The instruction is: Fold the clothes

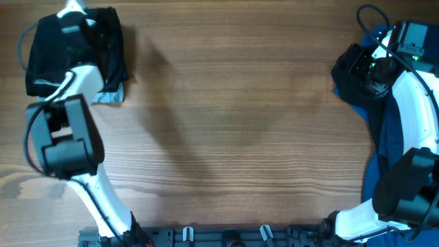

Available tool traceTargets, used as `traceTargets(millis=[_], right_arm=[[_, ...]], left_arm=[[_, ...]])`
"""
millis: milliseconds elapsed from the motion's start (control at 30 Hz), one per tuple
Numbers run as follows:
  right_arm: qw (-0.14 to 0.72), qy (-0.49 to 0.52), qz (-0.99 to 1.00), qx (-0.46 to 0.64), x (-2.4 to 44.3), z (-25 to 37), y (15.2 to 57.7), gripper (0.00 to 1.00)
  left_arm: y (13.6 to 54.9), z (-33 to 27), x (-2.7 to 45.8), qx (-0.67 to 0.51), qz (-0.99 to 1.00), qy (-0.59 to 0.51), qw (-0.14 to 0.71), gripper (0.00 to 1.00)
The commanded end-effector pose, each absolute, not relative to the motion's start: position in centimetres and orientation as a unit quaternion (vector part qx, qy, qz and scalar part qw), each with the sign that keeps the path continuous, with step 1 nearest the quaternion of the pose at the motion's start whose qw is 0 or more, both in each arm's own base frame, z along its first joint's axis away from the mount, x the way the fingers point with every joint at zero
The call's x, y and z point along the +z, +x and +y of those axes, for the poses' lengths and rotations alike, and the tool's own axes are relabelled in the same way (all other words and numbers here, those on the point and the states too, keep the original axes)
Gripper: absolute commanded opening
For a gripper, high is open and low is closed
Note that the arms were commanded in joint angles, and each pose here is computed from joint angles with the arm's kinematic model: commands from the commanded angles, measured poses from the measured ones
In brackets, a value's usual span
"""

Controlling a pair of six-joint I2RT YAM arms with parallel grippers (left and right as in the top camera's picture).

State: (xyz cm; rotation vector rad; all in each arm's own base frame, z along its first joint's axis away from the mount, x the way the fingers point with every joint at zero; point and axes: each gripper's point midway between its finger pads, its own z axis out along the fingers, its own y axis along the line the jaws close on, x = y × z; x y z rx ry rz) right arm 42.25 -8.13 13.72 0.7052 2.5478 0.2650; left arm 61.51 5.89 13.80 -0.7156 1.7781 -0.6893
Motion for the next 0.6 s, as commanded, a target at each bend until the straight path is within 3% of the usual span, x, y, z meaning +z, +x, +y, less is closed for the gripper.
traceTargets(millis=[0, 167, 300, 433, 567], right_arm=[[0.243, 0.255, 0.932, 0.09, 13.8, -8.3, 42.4, 1.0], [0.243, 0.255, 0.932, 0.09, 13.8, -8.3, 42.4, 1.0], [0.243, 0.255, 0.932, 0.09, 13.8, -8.3, 42.4, 1.0], [0.243, 0.255, 0.932, 0.09, 13.8, -8.3, 42.4, 1.0], [0.243, 0.255, 0.932, 0.09, 13.8, -8.3, 42.4, 1.0]], left_arm=[[61.6, 8.0, 5.9, -0.227, 0.756, -0.357, 0.5, 0.06], [60.2, 7.7, -2.6, -0.231, 0.787, -0.369, 0.437, 0.06], [59.7, 5.2, -4.2, -0.276, 0.809, -0.313, 0.414, 0.04], [60.8, 4.2, 1.8, -0.322, 0.792, -0.258, 0.451, 0.04], [61.0, 5.0, 11.2, -0.338, 0.764, -0.229, 0.499, 0.04]])
